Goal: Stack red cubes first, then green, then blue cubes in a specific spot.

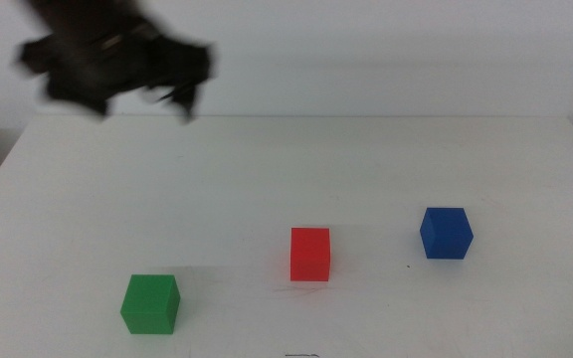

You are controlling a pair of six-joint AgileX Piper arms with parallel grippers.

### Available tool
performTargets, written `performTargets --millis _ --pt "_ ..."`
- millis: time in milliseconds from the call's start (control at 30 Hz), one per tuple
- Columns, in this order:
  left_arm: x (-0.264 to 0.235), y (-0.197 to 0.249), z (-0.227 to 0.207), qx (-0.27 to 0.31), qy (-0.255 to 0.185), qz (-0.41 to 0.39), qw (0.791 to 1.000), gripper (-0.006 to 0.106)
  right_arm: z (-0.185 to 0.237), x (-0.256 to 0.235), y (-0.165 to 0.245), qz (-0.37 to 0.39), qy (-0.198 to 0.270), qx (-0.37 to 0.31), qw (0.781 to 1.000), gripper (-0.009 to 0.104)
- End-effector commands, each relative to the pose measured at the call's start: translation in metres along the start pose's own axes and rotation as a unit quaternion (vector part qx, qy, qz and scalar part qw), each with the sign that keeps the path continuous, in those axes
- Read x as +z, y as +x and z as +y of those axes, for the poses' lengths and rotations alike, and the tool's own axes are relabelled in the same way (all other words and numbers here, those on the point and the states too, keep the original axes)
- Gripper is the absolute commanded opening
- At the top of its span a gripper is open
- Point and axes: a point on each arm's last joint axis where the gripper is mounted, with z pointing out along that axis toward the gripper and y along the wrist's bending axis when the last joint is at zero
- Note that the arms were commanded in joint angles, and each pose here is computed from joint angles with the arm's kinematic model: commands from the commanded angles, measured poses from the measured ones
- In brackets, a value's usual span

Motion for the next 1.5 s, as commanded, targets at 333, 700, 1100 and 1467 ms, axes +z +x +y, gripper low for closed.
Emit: performTargets --millis 333,700,1100,1467 --pt "0.027 0.063 0.059 -0.086 -0.043 0.119 0.988 0.094 0.000 -0.004 -0.013 -0.055 0.001 -0.008 0.998 0.087" --pt "0.080 0.059 0.037 -0.074 -0.011 0.185 0.980 0.094 0.000 -0.004 -0.013 -0.055 0.001 -0.008 0.998 0.087" --pt "0.141 0.076 0.030 -0.076 -0.004 0.220 0.972 0.094 0.000 -0.004 -0.013 -0.055 0.001 -0.008 0.998 0.087" --pt "0.175 0.092 0.030 -0.074 -0.005 0.230 0.970 0.094 0.000 -0.004 -0.013 -0.055 0.001 -0.008 0.998 0.087"
